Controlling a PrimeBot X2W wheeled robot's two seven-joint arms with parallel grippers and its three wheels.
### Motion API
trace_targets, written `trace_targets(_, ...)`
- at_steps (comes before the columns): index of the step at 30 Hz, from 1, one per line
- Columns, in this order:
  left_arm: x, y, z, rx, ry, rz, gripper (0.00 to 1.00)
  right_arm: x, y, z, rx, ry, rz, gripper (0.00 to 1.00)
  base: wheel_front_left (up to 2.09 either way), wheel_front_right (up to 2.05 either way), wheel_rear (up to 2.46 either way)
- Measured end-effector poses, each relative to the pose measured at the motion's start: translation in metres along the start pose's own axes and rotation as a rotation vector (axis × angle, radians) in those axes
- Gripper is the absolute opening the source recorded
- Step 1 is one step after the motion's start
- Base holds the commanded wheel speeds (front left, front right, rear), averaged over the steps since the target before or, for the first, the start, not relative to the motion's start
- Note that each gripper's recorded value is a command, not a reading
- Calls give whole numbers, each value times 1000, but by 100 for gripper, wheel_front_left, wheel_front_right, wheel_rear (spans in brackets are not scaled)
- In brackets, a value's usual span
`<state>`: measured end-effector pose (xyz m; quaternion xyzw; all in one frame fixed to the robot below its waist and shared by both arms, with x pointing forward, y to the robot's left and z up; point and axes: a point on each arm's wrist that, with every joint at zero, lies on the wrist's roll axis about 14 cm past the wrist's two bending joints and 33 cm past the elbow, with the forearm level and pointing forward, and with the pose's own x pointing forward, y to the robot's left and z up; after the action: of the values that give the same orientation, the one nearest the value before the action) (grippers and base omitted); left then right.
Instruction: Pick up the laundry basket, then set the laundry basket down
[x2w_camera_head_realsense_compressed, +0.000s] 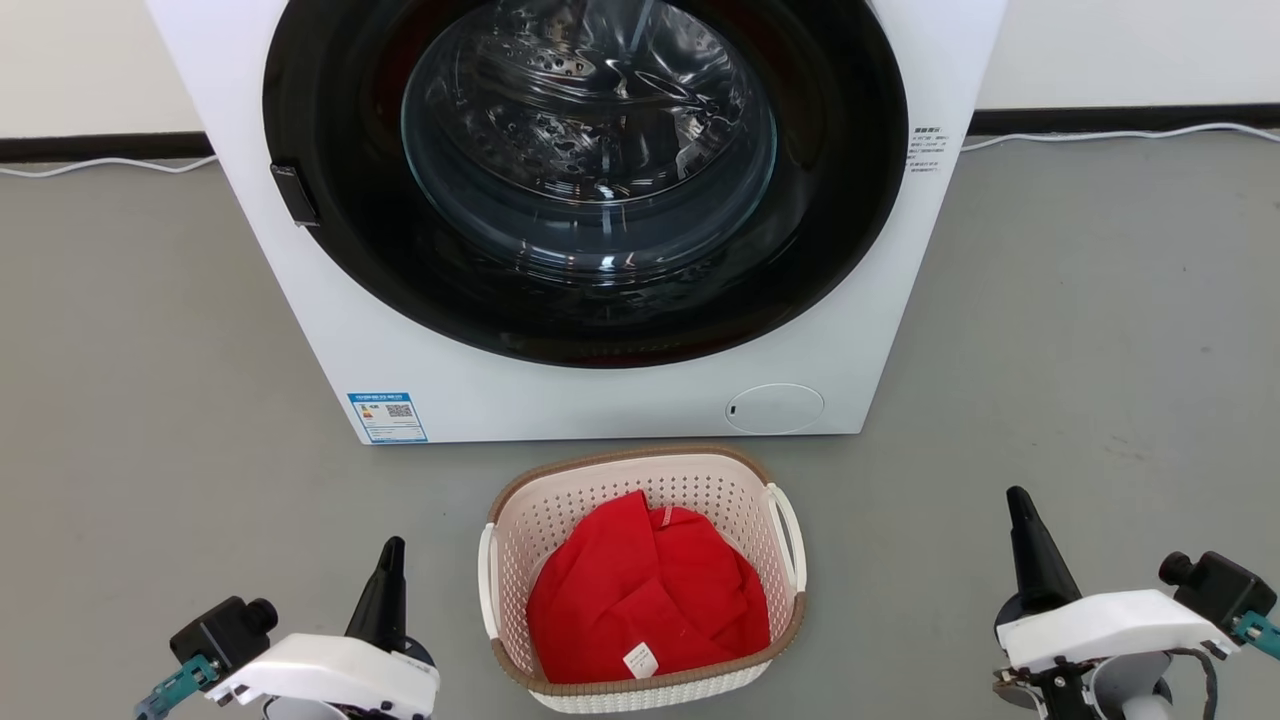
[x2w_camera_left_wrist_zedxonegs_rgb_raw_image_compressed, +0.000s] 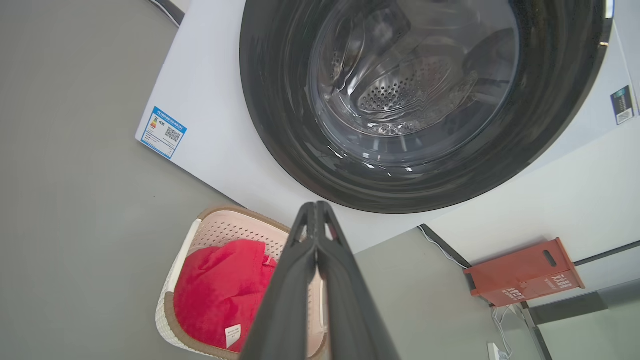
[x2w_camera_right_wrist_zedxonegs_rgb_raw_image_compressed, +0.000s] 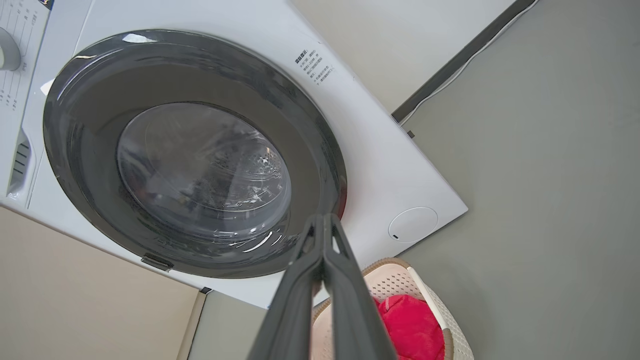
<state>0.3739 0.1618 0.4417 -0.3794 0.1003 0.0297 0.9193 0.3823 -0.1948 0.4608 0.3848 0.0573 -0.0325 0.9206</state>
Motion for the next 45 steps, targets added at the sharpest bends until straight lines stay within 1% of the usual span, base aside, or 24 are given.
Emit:
trace_targets(21,-1,2,9,-220,-3,5,0,0,1,8,209,-16,-6,0,0,0,0)
trace_targets(45,-3,-1,23,-478,-16,-31,0,0,5,17,464,-24,12,0,0,0,0)
